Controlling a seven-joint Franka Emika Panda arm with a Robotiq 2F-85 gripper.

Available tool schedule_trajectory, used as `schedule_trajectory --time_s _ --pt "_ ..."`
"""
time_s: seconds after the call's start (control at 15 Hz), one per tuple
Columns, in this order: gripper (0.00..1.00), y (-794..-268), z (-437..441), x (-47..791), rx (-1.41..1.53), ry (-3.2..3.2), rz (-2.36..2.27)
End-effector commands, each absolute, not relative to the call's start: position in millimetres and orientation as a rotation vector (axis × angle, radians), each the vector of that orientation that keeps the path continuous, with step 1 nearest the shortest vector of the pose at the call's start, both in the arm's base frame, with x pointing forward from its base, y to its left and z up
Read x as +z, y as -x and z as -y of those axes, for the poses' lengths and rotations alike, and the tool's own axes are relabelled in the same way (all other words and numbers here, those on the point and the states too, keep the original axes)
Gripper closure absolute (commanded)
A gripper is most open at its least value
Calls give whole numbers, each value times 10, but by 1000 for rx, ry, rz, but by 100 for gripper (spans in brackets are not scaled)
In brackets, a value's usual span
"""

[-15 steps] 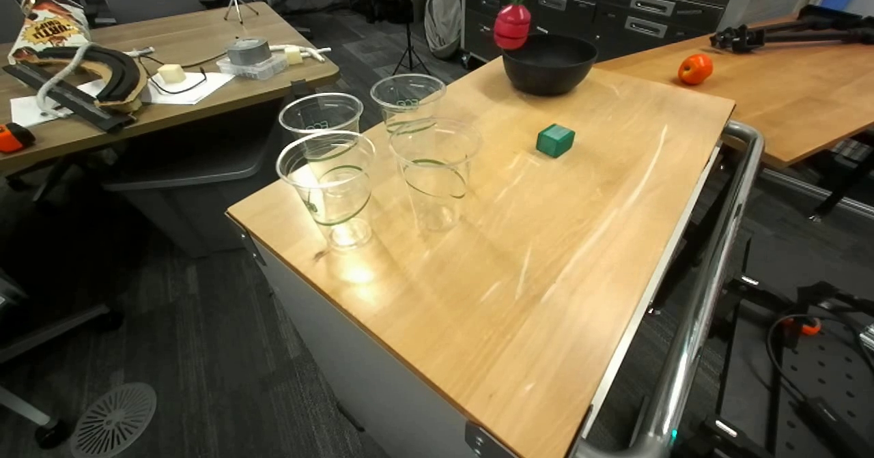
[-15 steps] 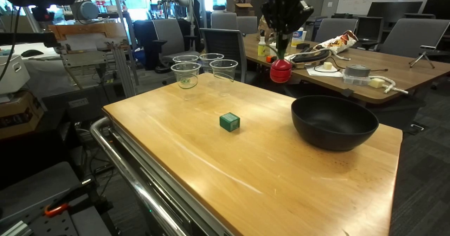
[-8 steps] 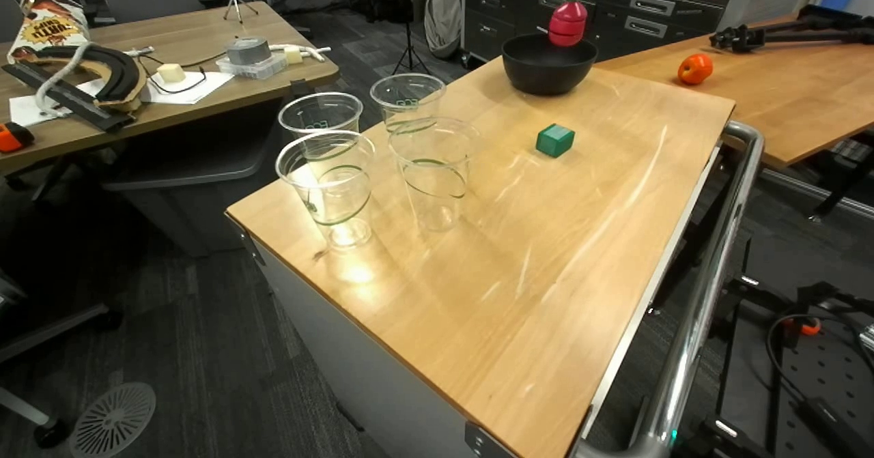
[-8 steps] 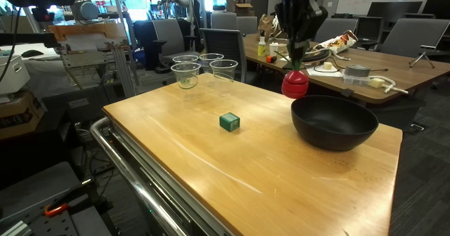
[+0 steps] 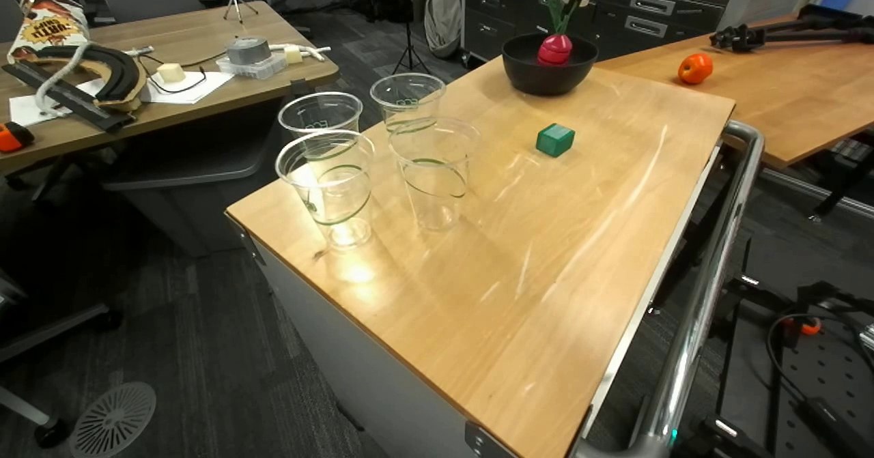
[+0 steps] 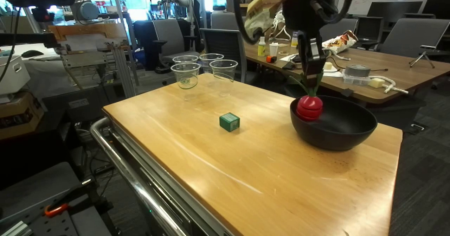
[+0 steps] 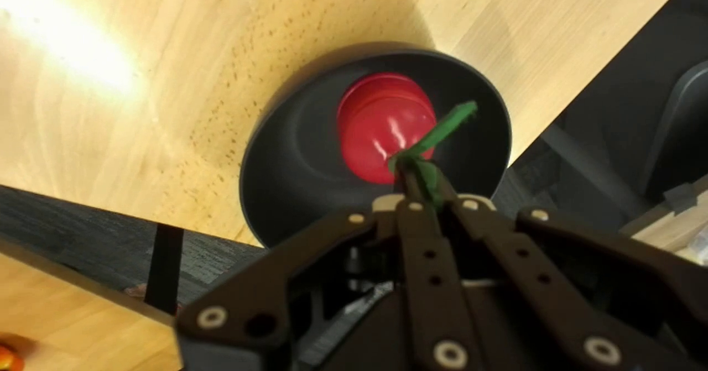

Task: Put the red object and the green building block in the black bowl then stack the four plastic cups together

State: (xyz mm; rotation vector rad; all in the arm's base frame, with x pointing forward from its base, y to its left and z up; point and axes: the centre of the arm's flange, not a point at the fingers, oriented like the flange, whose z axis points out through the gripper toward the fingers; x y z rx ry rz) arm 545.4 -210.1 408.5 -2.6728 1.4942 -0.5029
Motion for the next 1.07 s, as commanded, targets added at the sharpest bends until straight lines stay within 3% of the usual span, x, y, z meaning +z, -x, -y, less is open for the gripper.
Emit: schedule_trajectory --time_s 0.0,0.07,0.2,0.73,0.93,1.0 --pt "99 -5320 2159 4086 -594 2556 -1634" --pt "71 -5310 2176 4054 -576 2550 -1653" --pt "64 -5269 2166 4031 -537 2563 -1641" --pt "4 -4541 1328 4632 -590 2874 -1095" --pt "0 -4338 911 4542 -488 2939 -864" --pt "0 -4776 695 4495 -459 2945 -786"
